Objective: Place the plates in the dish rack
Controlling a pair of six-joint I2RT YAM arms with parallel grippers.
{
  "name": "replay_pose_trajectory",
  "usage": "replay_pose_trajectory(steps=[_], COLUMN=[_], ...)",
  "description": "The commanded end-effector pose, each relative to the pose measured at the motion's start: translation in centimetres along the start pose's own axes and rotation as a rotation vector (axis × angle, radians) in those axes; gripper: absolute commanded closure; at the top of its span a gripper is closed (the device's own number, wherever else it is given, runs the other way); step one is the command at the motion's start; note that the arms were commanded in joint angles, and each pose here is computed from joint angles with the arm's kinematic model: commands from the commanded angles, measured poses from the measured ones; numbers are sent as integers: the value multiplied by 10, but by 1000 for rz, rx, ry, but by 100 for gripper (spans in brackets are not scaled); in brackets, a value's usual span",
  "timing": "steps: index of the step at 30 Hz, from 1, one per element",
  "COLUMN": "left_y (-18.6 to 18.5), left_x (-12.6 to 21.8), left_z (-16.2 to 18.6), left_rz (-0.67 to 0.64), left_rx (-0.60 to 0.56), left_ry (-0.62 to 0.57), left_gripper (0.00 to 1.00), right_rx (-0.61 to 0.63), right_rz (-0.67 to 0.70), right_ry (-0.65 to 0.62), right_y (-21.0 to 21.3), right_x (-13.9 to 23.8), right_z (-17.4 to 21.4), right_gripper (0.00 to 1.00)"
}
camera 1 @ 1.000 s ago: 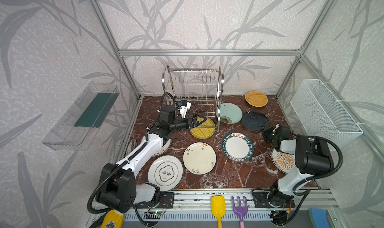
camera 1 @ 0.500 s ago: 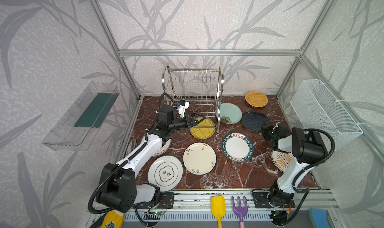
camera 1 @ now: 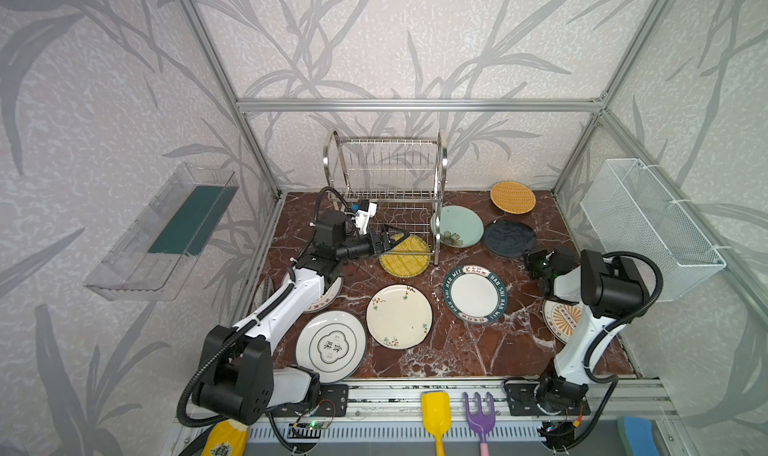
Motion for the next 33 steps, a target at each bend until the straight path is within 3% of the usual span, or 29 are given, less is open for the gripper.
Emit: replay_pose_trajectory(steps=[1, 13, 33], left_y=[-7, -8, 5], left_x=[5, 9, 8], left_z=[-3, -4, -7], left_rz=[16, 3, -19], left_rx=[-33, -44, 6], left_ry=[-23, -35, -63], left_gripper=[2, 2, 2], right_rx=[-15, 60, 94], right_rz=[75, 63, -165], right_ry=[15, -19, -29], right_y=[-13, 17, 75], right_x=[4, 34, 93], right_z=[7, 4, 6], right_gripper=[98, 100, 100])
Point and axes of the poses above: each gripper's point midway between its finger pads, its own x axis back along the fingers, its own y axis along the line the jaws close on, z = x × y, the point moved 4 cm from there along x, back along the fingers, and after that the axes turned 10 degrees about -x, right-handed, at the moved point
